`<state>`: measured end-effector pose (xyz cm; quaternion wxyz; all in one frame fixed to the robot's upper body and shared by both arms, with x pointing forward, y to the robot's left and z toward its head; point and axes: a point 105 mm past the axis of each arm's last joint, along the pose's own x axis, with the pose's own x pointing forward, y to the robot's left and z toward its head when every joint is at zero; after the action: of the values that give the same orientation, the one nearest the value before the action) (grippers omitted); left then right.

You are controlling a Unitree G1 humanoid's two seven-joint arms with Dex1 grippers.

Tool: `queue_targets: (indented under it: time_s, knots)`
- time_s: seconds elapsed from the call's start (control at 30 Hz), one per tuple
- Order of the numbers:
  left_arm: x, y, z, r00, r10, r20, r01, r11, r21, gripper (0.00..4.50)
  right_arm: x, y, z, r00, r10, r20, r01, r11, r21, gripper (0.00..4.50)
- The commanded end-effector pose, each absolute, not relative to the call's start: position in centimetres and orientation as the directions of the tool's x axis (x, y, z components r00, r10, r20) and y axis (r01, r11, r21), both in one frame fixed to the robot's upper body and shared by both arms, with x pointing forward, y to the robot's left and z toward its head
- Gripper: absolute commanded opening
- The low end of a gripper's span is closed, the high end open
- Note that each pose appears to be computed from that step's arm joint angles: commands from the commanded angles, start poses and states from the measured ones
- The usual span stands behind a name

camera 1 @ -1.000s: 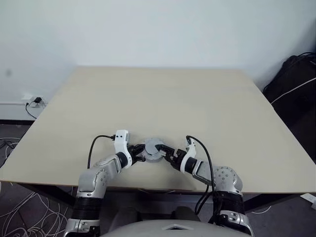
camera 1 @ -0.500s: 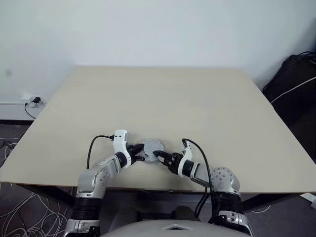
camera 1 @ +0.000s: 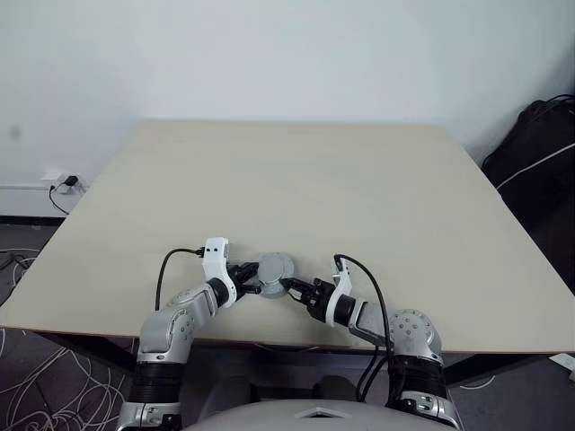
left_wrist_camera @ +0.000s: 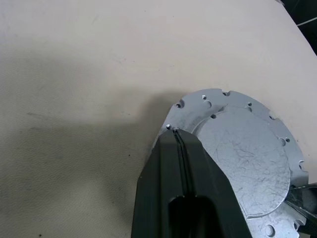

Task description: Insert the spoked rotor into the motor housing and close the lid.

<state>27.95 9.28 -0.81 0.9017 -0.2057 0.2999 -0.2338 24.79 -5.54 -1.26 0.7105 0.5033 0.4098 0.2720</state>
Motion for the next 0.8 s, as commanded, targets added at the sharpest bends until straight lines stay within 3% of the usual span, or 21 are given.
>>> queue_targets:
  time_s: [0.03,0.37,0.53,0.7,0.8]
  knots:
    - [27.5,7.4,-0.3,0.686,-0.605,-0.403,0.348,0.76,-0.549,0.0,25.2,-4.4,0.0,0.525,0.813,-0.254,-0.012,0.305,0.952,1.3]
    - [27.6,8.3,3.3,0.794,-0.577,-0.19,0.4,0.732,-0.552,0.0,25.2,-4.7,-0.2,0.557,0.791,-0.254,0.01,0.3,0.954,1.3]
    - [26.8,10.7,4.3,0.904,-0.417,-0.095,0.268,0.725,-0.635,0.0,25.2,-5.0,-0.1,0.583,0.777,-0.24,0.021,0.281,0.96,1.3]
    - [23.7,10.7,4.4,0.895,-0.445,0.002,0.238,0.474,-0.848,0.0,25.1,-5.4,0.2,0.6,0.769,-0.222,0.025,0.259,0.965,1.3]
    - [22.4,10.4,3.2,0.892,-0.451,-0.039,0.158,0.391,-0.907,0.79,25.2,-5.5,0.5,0.607,0.766,-0.211,0.024,0.248,0.969,1.3]
